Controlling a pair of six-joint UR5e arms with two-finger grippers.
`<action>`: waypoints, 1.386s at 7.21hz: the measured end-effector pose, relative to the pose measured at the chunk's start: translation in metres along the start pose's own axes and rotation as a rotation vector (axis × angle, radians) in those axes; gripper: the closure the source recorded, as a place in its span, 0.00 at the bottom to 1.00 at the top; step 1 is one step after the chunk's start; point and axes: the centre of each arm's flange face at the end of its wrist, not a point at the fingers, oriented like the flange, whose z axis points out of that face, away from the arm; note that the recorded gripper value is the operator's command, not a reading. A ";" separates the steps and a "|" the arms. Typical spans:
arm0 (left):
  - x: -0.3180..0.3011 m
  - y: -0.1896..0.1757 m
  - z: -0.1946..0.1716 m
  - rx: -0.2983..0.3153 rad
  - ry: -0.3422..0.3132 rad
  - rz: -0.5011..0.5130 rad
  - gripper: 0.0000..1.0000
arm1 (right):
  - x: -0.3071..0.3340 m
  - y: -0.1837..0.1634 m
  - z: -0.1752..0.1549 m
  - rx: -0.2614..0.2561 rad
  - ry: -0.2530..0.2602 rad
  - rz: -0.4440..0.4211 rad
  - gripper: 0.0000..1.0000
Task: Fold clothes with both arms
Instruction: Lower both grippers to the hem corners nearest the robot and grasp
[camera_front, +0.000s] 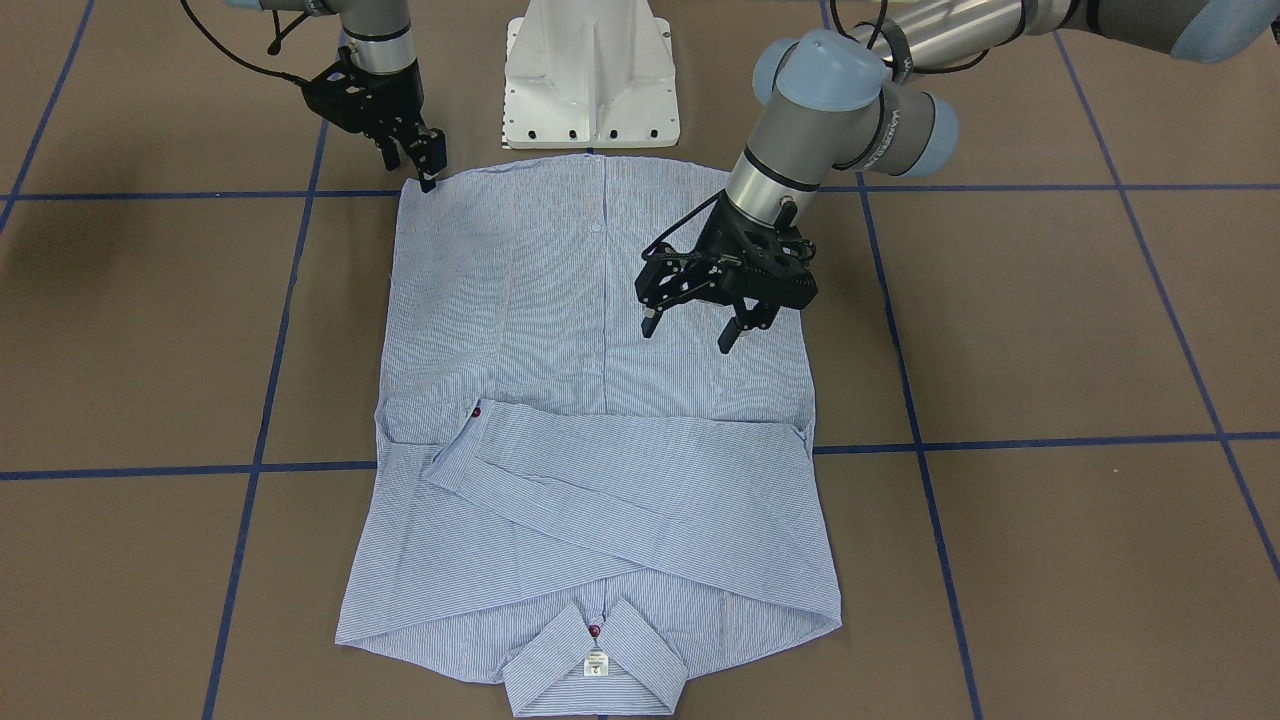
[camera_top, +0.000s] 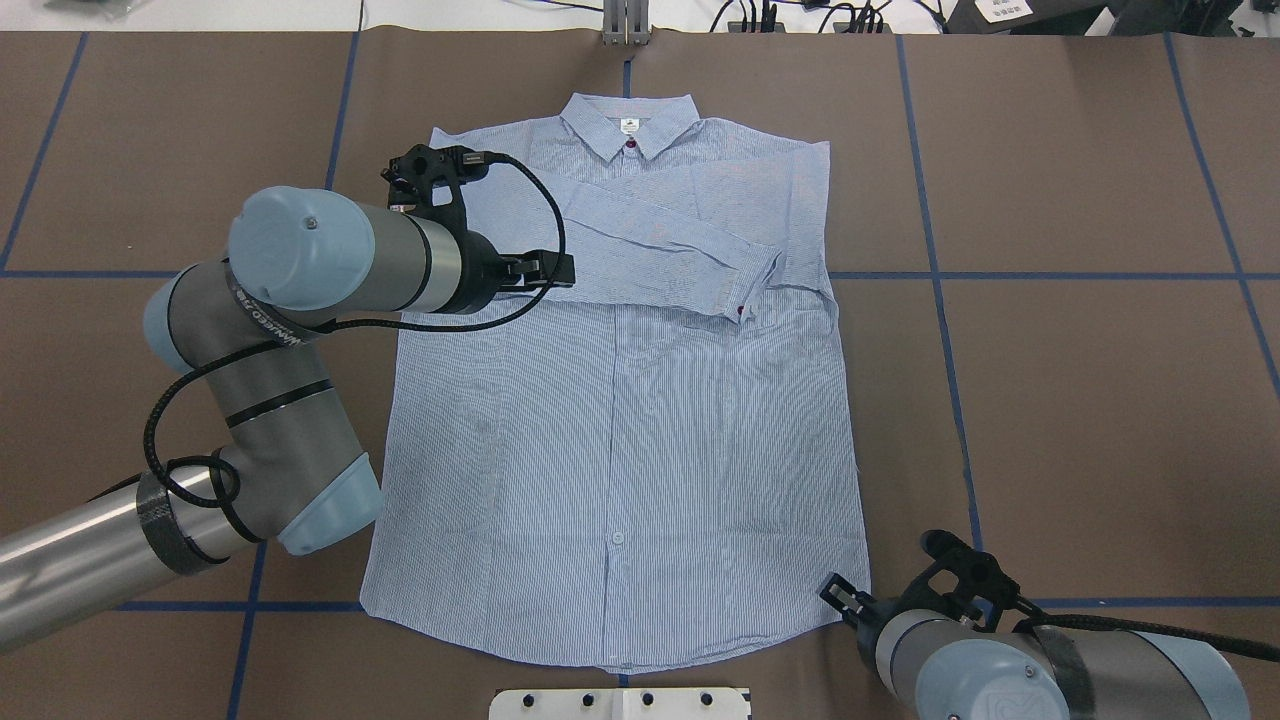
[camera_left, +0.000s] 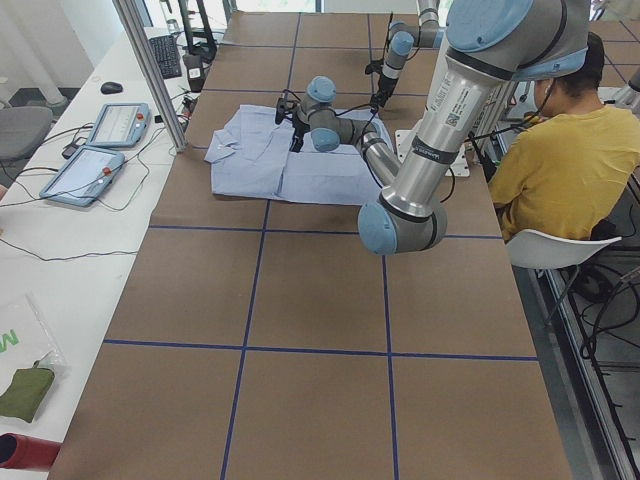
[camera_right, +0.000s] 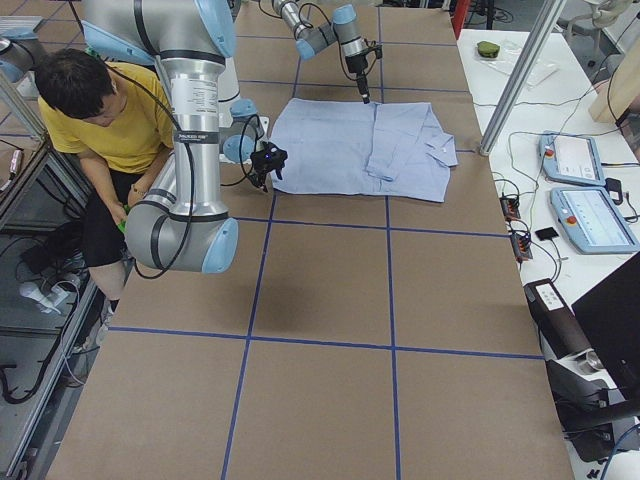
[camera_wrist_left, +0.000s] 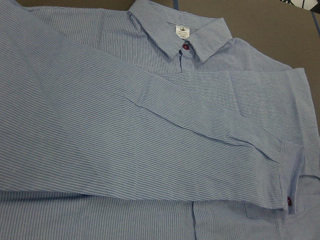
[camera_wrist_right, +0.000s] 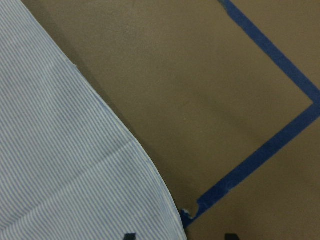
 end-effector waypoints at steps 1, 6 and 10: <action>-0.002 0.000 0.000 0.000 -0.003 -0.010 0.01 | 0.000 0.000 0.000 -0.001 -0.001 0.000 1.00; -0.048 0.083 -0.071 -0.095 -0.069 -0.132 0.02 | -0.003 0.001 -0.012 -0.017 -0.017 0.001 1.00; -0.121 0.225 -0.077 -0.163 -0.245 -0.225 0.34 | -0.003 0.000 -0.015 -0.020 -0.021 0.003 1.00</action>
